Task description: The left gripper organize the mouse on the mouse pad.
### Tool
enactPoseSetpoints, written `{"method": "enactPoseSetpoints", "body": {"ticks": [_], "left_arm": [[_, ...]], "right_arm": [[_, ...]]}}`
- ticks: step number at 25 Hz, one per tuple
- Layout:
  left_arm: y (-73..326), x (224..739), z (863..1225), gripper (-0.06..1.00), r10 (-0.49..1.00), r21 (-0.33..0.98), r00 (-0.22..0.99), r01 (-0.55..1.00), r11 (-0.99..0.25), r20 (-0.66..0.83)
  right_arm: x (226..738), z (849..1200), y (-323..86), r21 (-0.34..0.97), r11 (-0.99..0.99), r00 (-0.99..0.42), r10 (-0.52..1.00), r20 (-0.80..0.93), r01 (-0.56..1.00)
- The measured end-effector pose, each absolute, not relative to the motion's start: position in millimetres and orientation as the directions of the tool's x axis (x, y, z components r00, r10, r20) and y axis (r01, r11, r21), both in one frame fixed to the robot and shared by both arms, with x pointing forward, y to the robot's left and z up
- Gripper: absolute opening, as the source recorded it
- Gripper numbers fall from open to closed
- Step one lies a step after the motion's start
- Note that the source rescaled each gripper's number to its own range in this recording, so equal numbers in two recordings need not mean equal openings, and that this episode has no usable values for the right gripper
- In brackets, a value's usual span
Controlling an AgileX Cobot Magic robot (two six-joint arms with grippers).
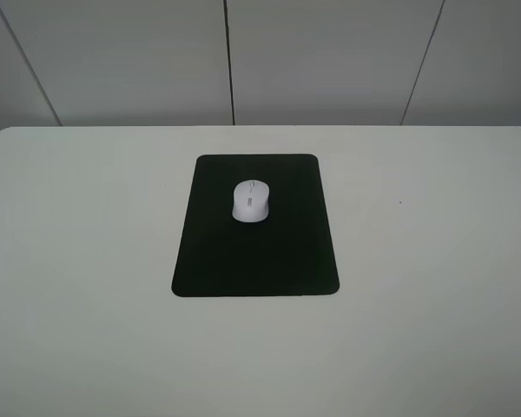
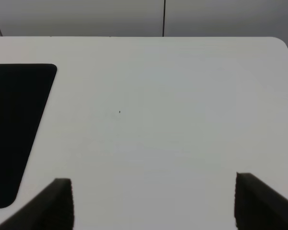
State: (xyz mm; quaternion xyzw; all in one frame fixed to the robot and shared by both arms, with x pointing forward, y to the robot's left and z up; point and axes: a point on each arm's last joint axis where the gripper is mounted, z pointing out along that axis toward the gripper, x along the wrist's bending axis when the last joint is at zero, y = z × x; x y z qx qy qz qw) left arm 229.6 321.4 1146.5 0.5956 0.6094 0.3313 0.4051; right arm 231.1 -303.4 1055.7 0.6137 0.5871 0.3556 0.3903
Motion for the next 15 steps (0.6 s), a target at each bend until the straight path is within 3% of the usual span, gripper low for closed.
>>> {"method": "enactPoseSetpoints", "body": {"ticks": [15], "left_arm": [[340, 172, 1135, 1.0, 0.996, 0.974, 0.09, 0.224, -0.026, 0.006]], "right_arm": [[231, 1056, -303, 0.896, -0.006, 0.058, 0.998, -0.022, 0.443]]}}
